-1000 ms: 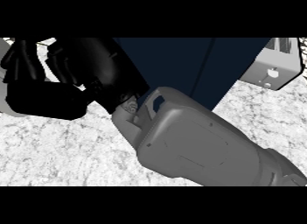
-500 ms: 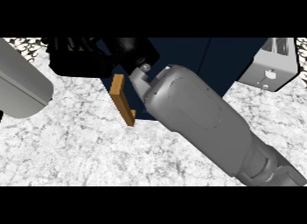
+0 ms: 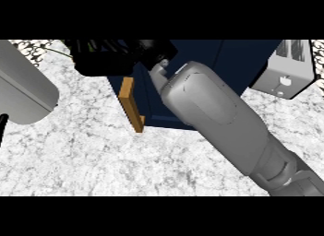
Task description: Pick up the wine, place it into the cabinet and close the cabinet
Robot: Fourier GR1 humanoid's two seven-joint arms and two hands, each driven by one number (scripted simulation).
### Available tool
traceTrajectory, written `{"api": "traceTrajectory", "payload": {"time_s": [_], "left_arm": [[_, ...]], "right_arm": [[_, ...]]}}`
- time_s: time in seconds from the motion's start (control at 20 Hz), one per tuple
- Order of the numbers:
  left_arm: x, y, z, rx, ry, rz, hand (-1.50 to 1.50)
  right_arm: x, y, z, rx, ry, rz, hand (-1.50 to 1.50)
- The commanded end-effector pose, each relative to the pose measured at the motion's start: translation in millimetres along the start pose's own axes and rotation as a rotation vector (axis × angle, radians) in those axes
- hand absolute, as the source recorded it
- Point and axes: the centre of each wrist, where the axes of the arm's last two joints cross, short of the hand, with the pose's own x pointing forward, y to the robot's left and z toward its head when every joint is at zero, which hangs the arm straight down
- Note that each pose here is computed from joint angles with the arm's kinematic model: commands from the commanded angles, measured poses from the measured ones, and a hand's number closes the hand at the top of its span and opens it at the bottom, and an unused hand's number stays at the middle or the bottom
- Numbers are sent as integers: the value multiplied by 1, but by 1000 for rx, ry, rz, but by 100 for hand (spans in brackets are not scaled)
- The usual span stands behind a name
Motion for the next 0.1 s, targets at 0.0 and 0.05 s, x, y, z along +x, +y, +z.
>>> {"api": "traceTrajectory", "payload": {"time_s": [0.0,0.05], "left_arm": [[-7,0,4,7,-6,5,-150],[-9,-4,-1,-5,-12,0,-150]], "right_arm": [[-32,-42,0,-159,118,48,150],[-23,-45,-6,-153,103,50,150]]}}
